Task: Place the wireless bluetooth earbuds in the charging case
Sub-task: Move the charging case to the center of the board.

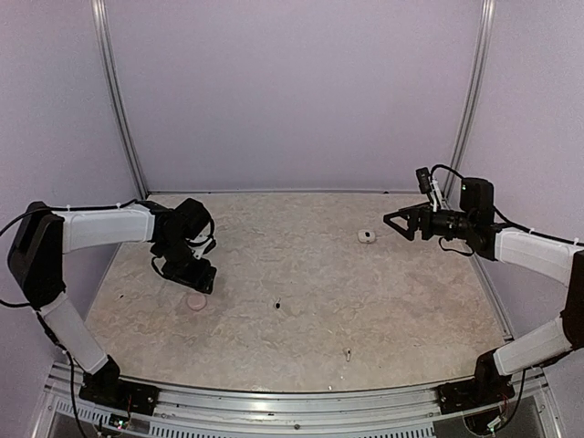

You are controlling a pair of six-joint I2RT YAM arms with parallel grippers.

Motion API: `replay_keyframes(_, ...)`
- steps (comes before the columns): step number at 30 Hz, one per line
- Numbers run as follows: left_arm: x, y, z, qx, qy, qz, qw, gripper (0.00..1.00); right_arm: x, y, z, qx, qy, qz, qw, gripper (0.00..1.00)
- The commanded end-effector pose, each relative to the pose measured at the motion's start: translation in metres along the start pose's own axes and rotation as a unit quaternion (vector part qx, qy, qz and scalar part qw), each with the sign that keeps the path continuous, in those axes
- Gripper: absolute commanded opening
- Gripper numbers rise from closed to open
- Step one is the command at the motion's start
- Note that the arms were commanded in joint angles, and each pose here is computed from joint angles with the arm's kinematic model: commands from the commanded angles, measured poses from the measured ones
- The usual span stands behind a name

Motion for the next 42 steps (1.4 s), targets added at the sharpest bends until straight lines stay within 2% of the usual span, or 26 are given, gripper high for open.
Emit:
replay_keyframes(1, -0.003, 0.0, 0.008, -0.017, 0.012, 0.039, 0.999, 0.72, -0.003, 0.006, -0.003, -0.032, -0.012, -0.009, 0.999, 0.99)
replay_keyframes(7, 0.0, -0.001, 0.019, -0.023, 0.029, 0.053, 0.998, 0.63, 0.0, 0.008, -0.004, -0.043, -0.013, -0.007, 0.999, 1.0)
replay_keyframes(21, 0.008, 0.004, 0.04, -0.056, 0.055, 0.064, 0.995, 0.6, 0.005, 0.009, -0.002, -0.063, -0.008, -0.006, 0.998, 1.0)
replay_keyframes(30, 0.014, -0.004, 0.046, -0.019, 0.068, 0.062, 0.996, 0.54, 0.006, 0.012, -0.004, -0.067, -0.01, -0.012, 0.998, 0.99)
replay_keyframes(36, 0.018, -0.013, 0.047, -0.003, 0.075, 0.061, 0.995, 0.56, 0.005, 0.014, -0.005, -0.07, -0.012, -0.016, 0.997, 1.0)
replay_keyframes(42, 0.013, -0.02, 0.047, -0.006, 0.082, 0.048, 0.995, 0.42, 0.004, 0.016, -0.008, -0.067, -0.015, -0.019, 0.997, 1.0)
Point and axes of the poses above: each gripper's point midway between its finger pads, its own z axis out along the fingers, its own y axis along the line the jaws close on, x = y × z, the point moved 7 cm from there along -z, back along the fingers, and after that the axes turned 2 degrees about -z, right-handed, at the moved point
